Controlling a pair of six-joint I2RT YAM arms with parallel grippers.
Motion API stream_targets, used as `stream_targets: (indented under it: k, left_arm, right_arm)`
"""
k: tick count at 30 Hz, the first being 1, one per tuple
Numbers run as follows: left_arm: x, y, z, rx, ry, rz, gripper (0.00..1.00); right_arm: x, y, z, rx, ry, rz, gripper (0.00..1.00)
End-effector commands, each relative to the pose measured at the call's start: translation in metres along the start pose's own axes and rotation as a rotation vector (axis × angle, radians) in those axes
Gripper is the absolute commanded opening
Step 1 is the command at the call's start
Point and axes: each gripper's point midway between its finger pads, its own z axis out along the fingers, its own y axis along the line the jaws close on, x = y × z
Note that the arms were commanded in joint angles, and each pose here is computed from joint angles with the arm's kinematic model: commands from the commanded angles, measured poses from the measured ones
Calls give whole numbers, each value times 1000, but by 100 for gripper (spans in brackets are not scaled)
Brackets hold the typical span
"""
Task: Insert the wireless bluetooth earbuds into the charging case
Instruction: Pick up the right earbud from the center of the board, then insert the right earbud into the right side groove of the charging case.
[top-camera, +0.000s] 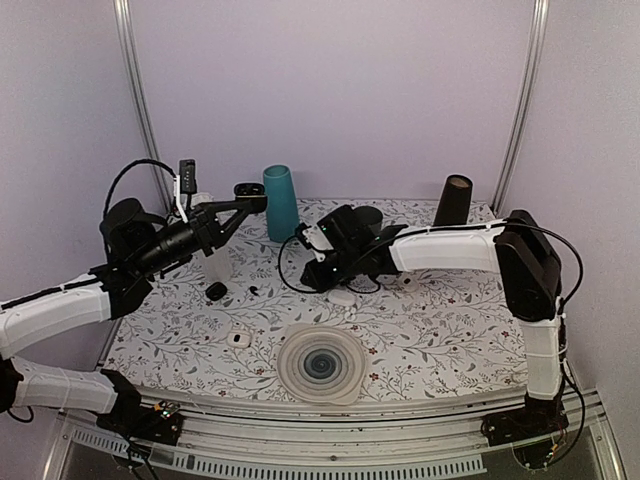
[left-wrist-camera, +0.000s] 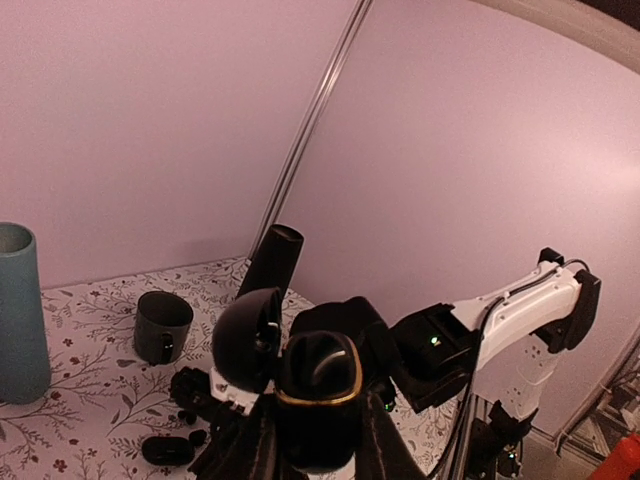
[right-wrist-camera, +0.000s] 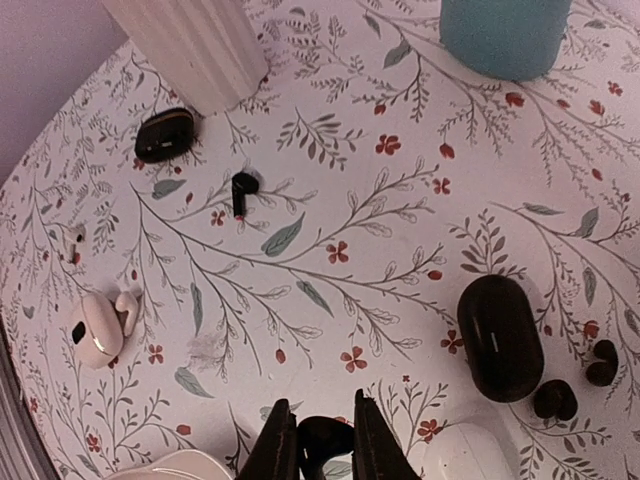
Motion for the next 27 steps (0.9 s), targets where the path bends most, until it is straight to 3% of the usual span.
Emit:
stream_targets:
  k: [1, 17, 27]
  left_arm:
    - [11, -2, 5, 46, 3, -4, 0]
    - [65, 6, 35, 83, 110, -57, 0]
    - [76, -2, 54, 142, 129, -79, 0]
  right_arm:
    - [-53, -6, -50, -7, -196, 61, 12]
    - [-96, -9, -151, -23, -424, 133, 13]
    - [-122, 2, -212, -64, -556, 134, 16]
